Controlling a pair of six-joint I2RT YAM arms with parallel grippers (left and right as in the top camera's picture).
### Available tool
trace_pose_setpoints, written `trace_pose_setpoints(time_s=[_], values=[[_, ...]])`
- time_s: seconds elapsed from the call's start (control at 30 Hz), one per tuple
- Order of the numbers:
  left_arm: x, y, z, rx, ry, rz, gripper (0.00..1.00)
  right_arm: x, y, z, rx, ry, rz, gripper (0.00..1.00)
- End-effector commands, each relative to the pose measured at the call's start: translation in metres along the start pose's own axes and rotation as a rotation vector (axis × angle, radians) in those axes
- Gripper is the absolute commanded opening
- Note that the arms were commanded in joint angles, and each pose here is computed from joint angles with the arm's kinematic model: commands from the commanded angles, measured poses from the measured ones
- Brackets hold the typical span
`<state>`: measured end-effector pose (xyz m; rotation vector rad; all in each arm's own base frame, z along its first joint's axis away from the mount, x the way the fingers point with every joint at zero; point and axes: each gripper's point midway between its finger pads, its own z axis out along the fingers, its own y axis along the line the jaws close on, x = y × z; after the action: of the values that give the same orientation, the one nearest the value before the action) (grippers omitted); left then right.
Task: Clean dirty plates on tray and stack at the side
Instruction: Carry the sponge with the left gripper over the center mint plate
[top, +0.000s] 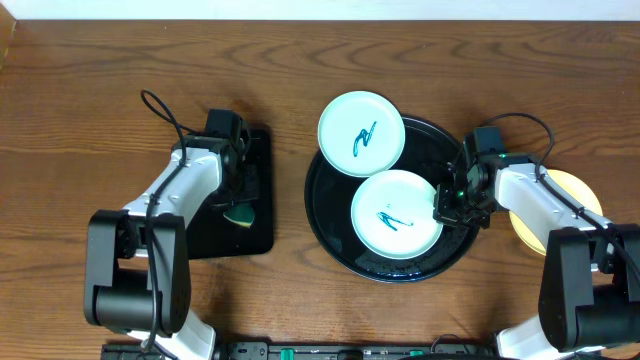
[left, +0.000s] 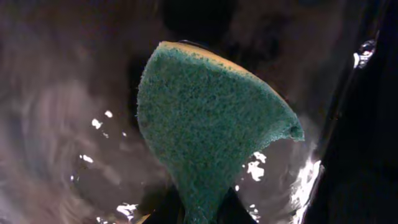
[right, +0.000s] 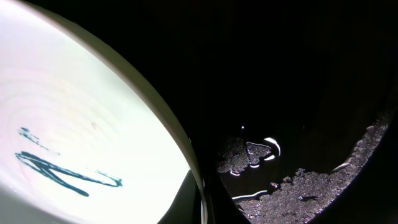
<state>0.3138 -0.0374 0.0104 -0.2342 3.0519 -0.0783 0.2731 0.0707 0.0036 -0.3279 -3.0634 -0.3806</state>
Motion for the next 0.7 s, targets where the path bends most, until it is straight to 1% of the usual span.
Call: trace_pose_setpoints(time_s=[0.0,0.17,0.23,0.33,0.5,0.67], values=[[-0.016,-0.002,-0.026,0.012,-0.088,-0.007,0.08,0.001,-0.002,0.004,0.011,0.007,0.001,0.01],[-0.026,0.002,-0.051,-0.009,-0.178,-0.009,0.08,0.001,-0.002,0.004,0.011,0.007,0.001,0.01],[-0.027,0.003,-0.055,-0.010,-0.193,-0.009,0.09,0.001,-0.002,0.004,0.011,0.006,0.001,0.01],[-0.025,0.003,-0.051,-0.013,-0.180,-0.011,0.09,0.000,-0.002,0.004,0.009,0.003,0.001,0.01],[-0.015,0.007,-0.029,-0.025,-0.120,-0.060,0.09,0.000,-0.002,0.004,0.009,0.003,0.000,0.01],[-0.008,0.009,-0.011,-0.042,-0.060,-0.063,0.09,0.000,-0.002,0.004,0.009,0.003,0.000,0.01]])
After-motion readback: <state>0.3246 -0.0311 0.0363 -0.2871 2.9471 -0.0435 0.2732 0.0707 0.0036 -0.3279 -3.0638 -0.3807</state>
